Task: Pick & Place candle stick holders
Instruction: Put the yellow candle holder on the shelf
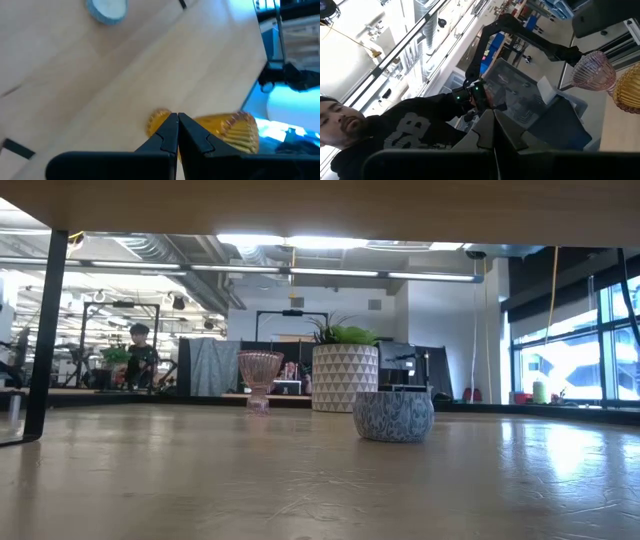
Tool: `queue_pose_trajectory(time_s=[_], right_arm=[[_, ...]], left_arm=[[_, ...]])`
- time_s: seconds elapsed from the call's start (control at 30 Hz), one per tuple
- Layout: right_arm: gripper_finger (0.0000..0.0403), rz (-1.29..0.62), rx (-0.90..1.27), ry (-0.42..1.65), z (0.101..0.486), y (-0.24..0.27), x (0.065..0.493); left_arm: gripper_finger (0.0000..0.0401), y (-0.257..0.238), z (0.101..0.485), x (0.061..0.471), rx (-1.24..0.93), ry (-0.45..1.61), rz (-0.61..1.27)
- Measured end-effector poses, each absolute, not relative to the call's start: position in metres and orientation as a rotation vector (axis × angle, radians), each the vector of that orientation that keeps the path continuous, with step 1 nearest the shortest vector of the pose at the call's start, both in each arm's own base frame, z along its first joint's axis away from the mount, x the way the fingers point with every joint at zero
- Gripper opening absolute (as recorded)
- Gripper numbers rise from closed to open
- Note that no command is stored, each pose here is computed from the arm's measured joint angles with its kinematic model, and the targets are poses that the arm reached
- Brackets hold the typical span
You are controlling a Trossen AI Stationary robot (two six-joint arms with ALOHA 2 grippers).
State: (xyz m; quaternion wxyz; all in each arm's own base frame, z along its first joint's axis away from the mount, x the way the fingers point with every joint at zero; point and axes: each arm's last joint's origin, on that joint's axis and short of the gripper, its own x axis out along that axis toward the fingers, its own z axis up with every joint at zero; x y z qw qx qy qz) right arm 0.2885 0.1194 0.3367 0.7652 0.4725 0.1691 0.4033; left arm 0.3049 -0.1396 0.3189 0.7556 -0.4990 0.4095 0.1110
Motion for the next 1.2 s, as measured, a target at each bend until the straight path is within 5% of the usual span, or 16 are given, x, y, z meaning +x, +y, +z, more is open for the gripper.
queue_pose_trajectory(time_s=[1.2], right_arm=[[0.0003,0.875,1.015,0.387,0.335,0.120,0.289]], left_arm=[[0.0002,-0.154,0.304,0.322,-1.129,0.991,0.097]])
